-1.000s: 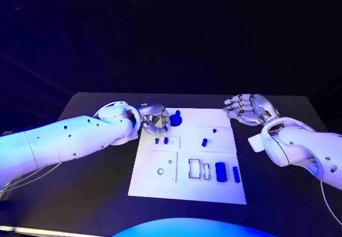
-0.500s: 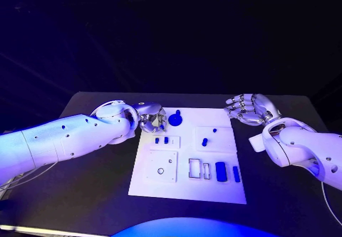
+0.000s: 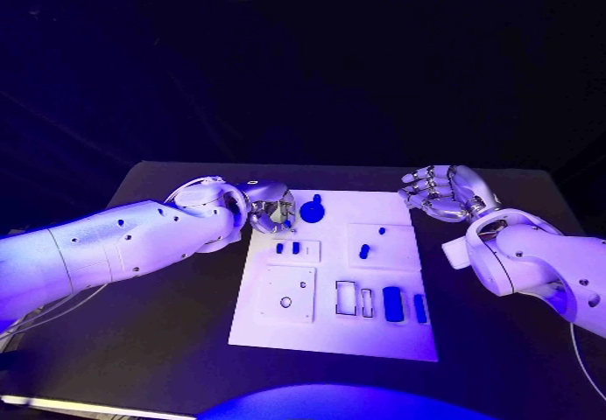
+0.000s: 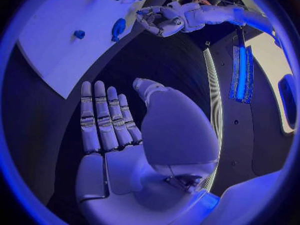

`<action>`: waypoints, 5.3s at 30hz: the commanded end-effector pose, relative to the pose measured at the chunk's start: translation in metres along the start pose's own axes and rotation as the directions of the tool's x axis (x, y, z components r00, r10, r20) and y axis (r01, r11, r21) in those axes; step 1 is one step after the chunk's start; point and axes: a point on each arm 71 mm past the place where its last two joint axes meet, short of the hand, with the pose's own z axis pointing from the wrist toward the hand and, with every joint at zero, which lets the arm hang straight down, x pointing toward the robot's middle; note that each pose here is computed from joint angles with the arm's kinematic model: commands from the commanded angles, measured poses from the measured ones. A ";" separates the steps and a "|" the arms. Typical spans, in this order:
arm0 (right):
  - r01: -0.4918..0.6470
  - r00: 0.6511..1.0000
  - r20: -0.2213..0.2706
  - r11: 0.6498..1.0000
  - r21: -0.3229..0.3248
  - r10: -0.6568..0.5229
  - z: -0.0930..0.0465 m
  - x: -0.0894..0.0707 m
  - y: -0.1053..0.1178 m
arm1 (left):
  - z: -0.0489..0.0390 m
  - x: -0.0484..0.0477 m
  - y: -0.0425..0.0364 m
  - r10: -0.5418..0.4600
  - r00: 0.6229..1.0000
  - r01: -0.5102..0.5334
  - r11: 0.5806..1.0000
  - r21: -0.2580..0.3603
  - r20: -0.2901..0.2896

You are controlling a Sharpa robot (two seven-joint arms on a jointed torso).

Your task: Assemble the parts on the task board

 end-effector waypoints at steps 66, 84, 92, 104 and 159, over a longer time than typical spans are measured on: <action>0.001 1.000 0.008 1.000 -0.009 -0.001 -0.001 0.000 -0.001 | 0.0073 0.0142 -0.0035 -0.024 0.997 0.024 1.000 0.008 -0.078; 0.001 1.000 0.004 1.000 -0.001 -0.001 -0.001 0.000 -0.003 | 0.0072 0.0140 -0.0014 -0.036 0.997 0.036 0.999 0.005 -0.068; 0.001 1.000 0.001 1.000 0.002 -0.001 -0.001 0.001 -0.003 | 0.0069 0.0132 -0.0019 -0.042 0.998 0.043 0.999 0.011 -0.056; 0.001 1.000 0.009 1.000 0.004 -0.001 -0.001 0.001 -0.004 | 0.0061 0.0130 -0.0013 -0.047 0.997 0.047 0.999 0.010 -0.053; 0.722 0.608 -0.232 0.650 -0.235 -0.759 0.017 0.026 0.002 | -0.0373 -0.0374 0.0500 -0.885 0.329 0.888 0.409 0.210 0.330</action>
